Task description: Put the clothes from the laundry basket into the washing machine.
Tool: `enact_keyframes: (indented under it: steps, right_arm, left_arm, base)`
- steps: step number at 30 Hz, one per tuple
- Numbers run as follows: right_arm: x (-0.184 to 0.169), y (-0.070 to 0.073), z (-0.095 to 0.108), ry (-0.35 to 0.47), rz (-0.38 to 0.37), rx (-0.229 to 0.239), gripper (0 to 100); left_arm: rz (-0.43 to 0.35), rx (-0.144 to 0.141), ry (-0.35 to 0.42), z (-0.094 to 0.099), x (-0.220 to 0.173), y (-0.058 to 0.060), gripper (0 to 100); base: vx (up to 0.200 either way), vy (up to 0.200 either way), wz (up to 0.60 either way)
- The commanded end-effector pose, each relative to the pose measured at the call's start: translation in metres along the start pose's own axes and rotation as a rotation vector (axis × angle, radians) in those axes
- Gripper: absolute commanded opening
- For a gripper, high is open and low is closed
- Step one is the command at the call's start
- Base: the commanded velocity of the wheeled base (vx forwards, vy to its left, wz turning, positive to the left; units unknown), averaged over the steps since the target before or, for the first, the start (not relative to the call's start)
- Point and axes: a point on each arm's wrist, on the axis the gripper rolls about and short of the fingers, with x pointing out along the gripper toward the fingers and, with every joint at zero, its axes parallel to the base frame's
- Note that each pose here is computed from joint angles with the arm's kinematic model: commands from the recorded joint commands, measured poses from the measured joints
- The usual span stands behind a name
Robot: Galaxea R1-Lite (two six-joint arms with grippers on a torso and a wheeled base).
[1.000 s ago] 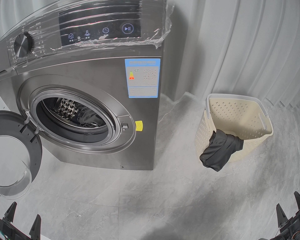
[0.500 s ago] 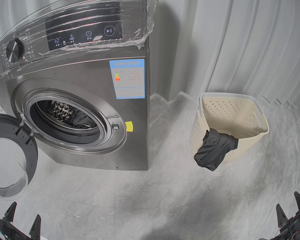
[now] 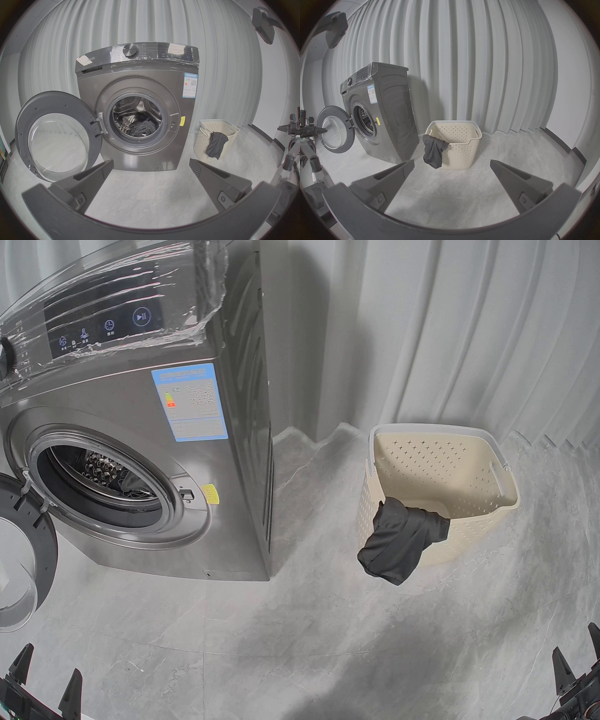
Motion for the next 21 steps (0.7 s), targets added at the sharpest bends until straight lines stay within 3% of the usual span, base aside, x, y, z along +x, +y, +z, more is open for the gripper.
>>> enact_keyframes:
  steps: [1, 14, 21]
  right_arm:
    - [0.0006, 0.0000, -0.0051, 0.009, 0.000, -0.002, 100]
    - [0.0006, 0.0001, -0.0051, 0.009, -0.001, 0.001, 100]
    - [0.0008, 0.0002, -0.0050, 0.010, 0.002, -0.006, 100]
  left_arm:
    - [0.000, 0.000, 0.005, -0.0048, 0.0003, -0.0001, 100]
    - [0.001, 0.002, 0.003, -0.0048, 0.0002, 0.0000, 100]
    - [0.000, 0.002, 0.005, -0.0048, 0.0003, -0.0001, 100]
  base:
    - [0.000, -0.200, 0.00]
    - [0.000, -0.200, 0.00]
    - [0.029, 0.000, 0.00]
